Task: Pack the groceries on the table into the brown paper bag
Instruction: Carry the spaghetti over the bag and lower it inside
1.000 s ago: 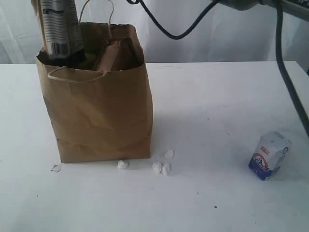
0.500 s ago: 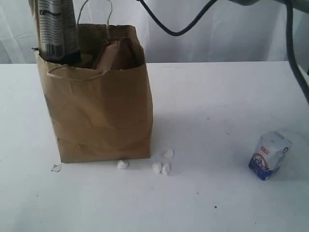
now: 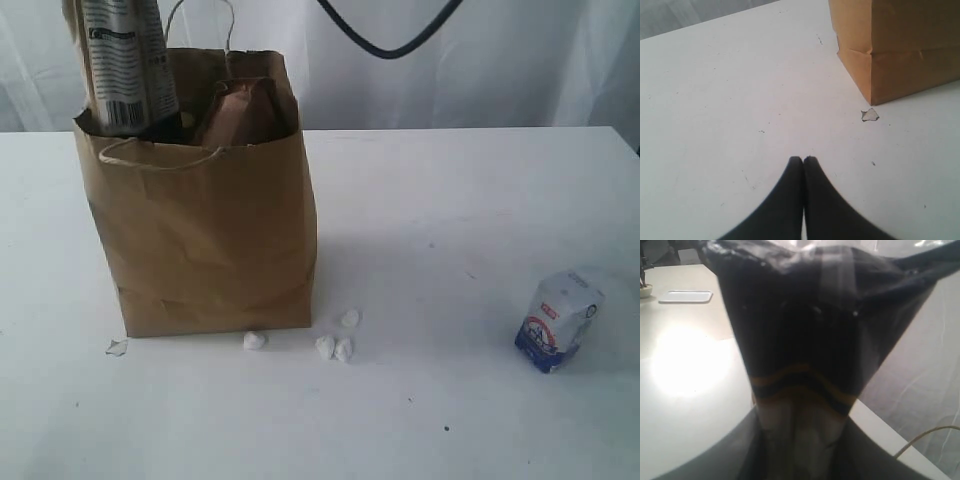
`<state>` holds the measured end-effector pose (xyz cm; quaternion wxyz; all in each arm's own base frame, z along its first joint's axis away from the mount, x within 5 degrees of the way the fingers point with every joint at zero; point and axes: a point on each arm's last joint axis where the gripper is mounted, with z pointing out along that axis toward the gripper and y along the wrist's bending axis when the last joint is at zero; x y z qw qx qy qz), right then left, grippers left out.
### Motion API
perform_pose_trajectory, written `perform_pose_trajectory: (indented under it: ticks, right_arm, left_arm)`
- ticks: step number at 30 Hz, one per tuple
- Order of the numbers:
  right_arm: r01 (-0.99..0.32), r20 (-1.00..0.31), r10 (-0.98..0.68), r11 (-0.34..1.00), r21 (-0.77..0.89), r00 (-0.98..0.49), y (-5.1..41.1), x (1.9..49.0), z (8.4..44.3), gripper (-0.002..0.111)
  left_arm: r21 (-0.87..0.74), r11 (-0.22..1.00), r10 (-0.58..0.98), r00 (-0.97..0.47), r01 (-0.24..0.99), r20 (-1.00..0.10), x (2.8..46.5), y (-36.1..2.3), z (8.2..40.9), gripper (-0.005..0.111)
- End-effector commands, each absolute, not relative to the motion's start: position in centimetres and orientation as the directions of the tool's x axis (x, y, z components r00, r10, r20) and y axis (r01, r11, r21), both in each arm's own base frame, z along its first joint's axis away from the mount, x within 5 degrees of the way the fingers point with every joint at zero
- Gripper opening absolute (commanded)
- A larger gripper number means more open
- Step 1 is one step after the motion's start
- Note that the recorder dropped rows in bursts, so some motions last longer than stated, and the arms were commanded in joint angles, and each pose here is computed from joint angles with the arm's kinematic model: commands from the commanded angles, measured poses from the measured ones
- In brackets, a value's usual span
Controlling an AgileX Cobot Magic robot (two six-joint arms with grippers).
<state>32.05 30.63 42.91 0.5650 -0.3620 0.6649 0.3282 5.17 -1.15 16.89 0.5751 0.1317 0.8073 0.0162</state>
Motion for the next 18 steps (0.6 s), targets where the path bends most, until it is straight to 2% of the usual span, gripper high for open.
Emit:
perform_pose_trajectory:
  ticks: [1,4,14,18]
  right_arm:
    - [-0.854,-0.990,-0.066,0.515,0.075,-0.127,30.0,31.2,44.3,0.000]
    - [-0.857,-0.983,-0.064,0.500,0.120,-0.175,30.1,31.0,44.1,0.000]
    - [-0.865,-0.982,-0.072,0.488,0.118,-0.175,30.1,30.8,44.3,0.000]
    - [-0.890,-0.954,-0.192,0.438,0.127,-0.230,30.9,31.0,41.7,0.000]
  left_arm:
    - [0.167,0.965,0.223,-0.304,0.200,-0.926,5.1,-1.2,16.8,0.000]
    - [0.167,0.965,0.223,-0.304,0.200,-0.926,5.1,-1.2,16.8,0.000]
    - [0.167,0.965,0.223,-0.304,0.200,-0.926,5.1,-1.2,16.8,0.000]
    - [0.167,0.965,0.223,-0.304,0.200,-0.926,5.1,-1.2,16.8,0.000]
